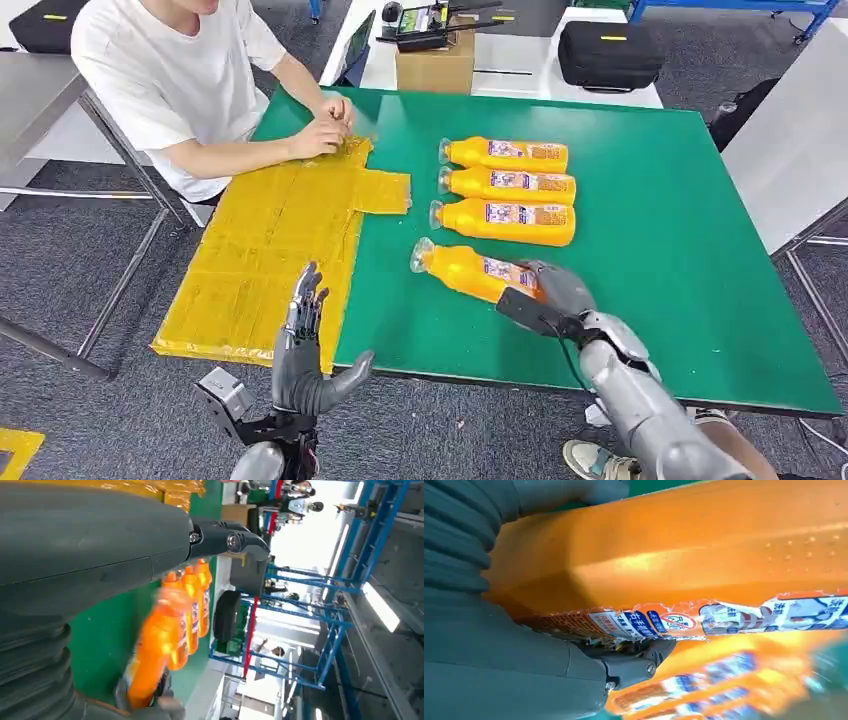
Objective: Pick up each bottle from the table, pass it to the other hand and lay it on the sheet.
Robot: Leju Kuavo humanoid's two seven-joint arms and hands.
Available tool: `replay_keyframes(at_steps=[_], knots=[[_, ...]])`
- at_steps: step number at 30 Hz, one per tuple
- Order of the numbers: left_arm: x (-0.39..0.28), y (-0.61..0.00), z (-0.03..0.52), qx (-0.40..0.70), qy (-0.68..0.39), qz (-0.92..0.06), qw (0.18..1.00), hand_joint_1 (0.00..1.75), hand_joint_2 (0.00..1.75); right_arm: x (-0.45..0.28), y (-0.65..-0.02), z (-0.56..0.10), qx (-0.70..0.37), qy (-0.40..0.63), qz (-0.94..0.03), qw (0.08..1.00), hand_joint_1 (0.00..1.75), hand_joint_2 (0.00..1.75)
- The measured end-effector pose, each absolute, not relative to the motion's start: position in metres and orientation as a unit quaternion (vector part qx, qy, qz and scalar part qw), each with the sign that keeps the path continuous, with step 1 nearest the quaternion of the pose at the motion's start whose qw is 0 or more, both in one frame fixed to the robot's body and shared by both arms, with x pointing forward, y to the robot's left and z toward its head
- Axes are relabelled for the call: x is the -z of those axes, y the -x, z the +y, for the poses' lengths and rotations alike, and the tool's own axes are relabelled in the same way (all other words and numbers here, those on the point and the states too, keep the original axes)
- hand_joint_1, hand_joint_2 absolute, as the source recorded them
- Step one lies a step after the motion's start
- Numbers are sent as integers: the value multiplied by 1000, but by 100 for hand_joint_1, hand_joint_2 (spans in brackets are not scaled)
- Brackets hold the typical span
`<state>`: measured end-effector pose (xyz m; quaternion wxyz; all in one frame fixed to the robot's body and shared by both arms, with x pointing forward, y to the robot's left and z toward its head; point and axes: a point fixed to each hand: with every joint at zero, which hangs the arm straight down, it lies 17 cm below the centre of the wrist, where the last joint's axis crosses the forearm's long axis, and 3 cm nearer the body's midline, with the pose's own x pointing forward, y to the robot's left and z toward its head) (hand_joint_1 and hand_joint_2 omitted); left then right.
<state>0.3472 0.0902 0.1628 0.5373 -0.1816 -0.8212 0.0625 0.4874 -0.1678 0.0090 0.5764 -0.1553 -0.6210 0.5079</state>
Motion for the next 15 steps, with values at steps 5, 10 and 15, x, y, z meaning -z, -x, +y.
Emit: replay_keyframes(at_steps=[5,10,15], knots=[[-142,-353,104,-86,138,-797,582,0,175,-58,-435,-115,-374,86,-734,560,175,175],[-133,-357,105,-90,125,-782,604,0,175,-127,-405,-94,-260,58,-810,523,166,175],[-141,-343,79,-69,195,-781,590,0,175,-162,-384,-84,-207,37,-842,497,166,175]])
